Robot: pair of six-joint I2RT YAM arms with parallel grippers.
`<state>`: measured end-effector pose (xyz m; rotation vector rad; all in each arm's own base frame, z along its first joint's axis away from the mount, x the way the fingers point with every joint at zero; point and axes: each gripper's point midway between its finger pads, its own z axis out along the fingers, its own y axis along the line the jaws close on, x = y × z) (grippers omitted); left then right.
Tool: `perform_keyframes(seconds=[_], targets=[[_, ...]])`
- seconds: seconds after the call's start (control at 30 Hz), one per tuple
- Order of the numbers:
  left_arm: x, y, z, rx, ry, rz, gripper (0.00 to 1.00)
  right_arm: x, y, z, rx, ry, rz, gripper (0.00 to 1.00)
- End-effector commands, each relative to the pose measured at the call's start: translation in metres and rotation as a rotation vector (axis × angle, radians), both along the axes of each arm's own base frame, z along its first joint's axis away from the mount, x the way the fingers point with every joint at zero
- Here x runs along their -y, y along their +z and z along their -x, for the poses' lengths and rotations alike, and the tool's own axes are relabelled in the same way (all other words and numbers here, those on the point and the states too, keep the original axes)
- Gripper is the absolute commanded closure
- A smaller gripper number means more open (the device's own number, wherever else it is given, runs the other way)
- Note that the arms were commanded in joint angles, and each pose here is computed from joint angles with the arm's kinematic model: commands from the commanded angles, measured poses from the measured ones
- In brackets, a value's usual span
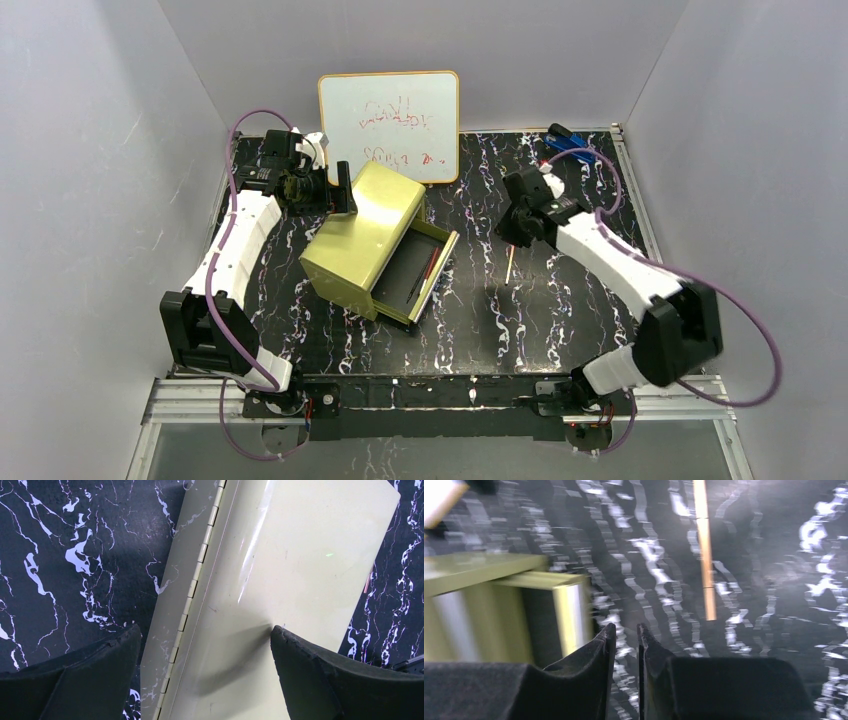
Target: Organize the makeup
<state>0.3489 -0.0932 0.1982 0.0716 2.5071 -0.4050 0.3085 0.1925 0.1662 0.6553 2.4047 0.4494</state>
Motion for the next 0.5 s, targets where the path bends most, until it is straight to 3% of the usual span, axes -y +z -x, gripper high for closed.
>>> perform_keyframes(seconds=[0.0,0.47], targets=[[-0.015,-0.02,0.019,-0.092,0.008,-0.072,0.02,0.04,-0.071,0.02,-0.253,0.136,0.284,0.72],[-0.016,-0.021,0.022,-0.094,0.01,-0.08,0.02,0.051,-0.136,0.005,-0.361,0.127,0.39,0.7]])
